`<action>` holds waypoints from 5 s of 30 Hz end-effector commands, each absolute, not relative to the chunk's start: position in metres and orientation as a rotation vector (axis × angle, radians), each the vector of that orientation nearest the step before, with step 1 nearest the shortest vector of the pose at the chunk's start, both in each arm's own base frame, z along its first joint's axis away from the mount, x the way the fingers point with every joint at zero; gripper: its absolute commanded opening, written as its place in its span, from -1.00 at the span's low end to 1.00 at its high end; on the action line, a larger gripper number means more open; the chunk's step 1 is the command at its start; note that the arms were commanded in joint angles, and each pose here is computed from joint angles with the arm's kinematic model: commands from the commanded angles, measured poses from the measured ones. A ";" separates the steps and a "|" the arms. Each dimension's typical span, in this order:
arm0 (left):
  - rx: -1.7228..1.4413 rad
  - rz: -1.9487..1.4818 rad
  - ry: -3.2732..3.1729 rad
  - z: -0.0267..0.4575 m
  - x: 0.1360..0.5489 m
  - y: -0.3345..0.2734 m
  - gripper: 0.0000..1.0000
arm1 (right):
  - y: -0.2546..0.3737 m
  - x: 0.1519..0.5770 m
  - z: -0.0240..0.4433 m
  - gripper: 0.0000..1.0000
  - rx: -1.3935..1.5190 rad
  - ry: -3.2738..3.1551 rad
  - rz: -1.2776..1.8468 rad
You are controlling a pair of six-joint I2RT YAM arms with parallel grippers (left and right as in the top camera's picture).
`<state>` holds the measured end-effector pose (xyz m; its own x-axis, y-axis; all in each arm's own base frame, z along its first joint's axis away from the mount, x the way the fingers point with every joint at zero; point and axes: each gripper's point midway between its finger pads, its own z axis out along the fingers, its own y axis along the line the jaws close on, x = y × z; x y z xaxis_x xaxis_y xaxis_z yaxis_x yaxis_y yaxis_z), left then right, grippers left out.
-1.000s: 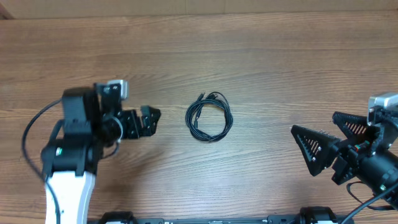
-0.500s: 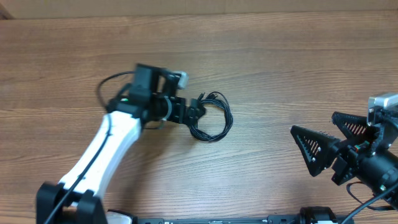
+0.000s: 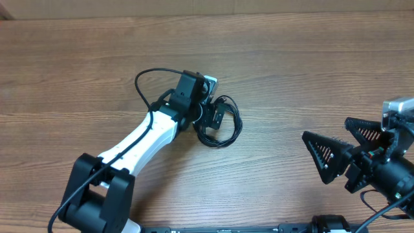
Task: Untangle cables
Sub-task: 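Grasp the black cable coil with the left gripper and lift, then bring the right gripper to the held coil and pinch a strand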
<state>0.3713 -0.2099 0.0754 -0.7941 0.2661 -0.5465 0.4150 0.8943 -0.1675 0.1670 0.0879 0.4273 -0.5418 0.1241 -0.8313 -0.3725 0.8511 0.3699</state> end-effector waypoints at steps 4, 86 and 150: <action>0.467 -0.240 2.550 0.055 0.381 -0.197 0.99 | 0.088 0.165 0.432 1.00 -0.188 2.034 0.643; 0.251 -0.161 2.756 0.234 0.376 -0.186 -0.92 | 0.094 0.280 0.363 0.99 -0.265 2.313 0.679; 0.287 -0.234 2.499 0.361 0.278 -0.170 -0.92 | 0.228 0.294 0.330 -0.93 -0.825 2.240 0.969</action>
